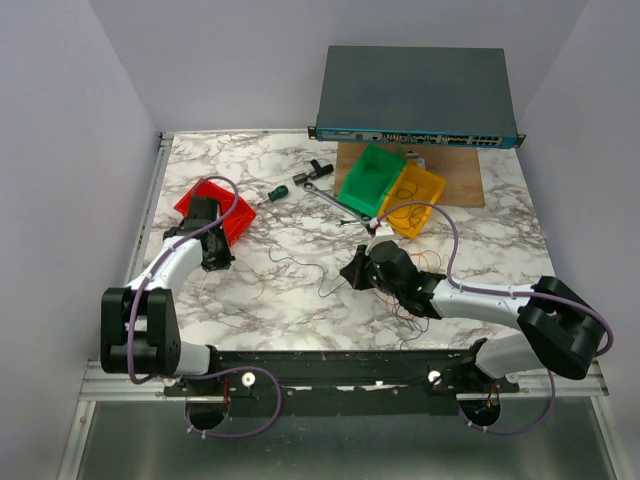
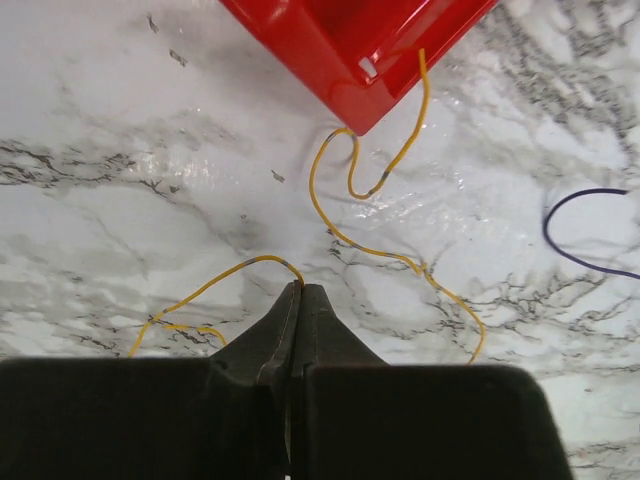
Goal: Untangle the cables
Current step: Pick up the cable at the center of the board, then move the bin to the center of the board.
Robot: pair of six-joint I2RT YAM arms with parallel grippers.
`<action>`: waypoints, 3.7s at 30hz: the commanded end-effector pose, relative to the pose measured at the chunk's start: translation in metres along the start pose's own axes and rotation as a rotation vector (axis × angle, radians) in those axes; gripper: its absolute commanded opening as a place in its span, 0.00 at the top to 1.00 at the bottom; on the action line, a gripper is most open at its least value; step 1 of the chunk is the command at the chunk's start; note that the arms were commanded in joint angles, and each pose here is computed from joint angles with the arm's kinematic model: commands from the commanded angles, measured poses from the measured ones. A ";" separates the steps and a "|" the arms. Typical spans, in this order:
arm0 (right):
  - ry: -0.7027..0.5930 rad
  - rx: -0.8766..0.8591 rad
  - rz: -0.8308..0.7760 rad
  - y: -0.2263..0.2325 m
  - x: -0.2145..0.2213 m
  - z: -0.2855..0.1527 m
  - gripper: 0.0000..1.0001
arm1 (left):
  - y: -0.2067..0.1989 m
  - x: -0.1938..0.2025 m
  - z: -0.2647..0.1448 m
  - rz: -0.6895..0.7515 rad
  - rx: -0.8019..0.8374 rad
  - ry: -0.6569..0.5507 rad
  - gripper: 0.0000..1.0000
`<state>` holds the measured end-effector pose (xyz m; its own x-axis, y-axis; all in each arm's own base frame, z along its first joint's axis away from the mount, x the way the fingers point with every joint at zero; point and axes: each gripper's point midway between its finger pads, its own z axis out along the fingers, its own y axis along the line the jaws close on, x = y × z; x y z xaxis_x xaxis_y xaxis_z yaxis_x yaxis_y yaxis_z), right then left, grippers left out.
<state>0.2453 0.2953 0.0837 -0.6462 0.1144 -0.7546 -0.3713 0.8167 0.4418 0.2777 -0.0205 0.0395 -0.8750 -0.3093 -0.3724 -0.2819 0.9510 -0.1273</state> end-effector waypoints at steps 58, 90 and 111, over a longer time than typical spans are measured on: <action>-0.047 -0.016 0.008 0.001 -0.005 -0.005 0.99 | -0.062 -0.021 0.016 -0.094 0.071 -0.092 0.55; -0.228 0.107 0.051 -0.029 -0.031 -0.026 0.98 | -0.163 -0.082 -0.255 0.179 0.745 -0.657 1.00; -0.371 0.318 0.324 -0.102 -0.114 -0.053 0.70 | -0.348 -0.082 -0.219 0.469 1.090 -0.837 1.00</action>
<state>0.2916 0.1929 0.1371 -0.3779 0.4259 -0.8221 -0.0230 0.8833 0.4682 0.3504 -0.3195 0.2550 -0.4430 -0.1405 -0.8854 0.6469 0.6337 -0.4243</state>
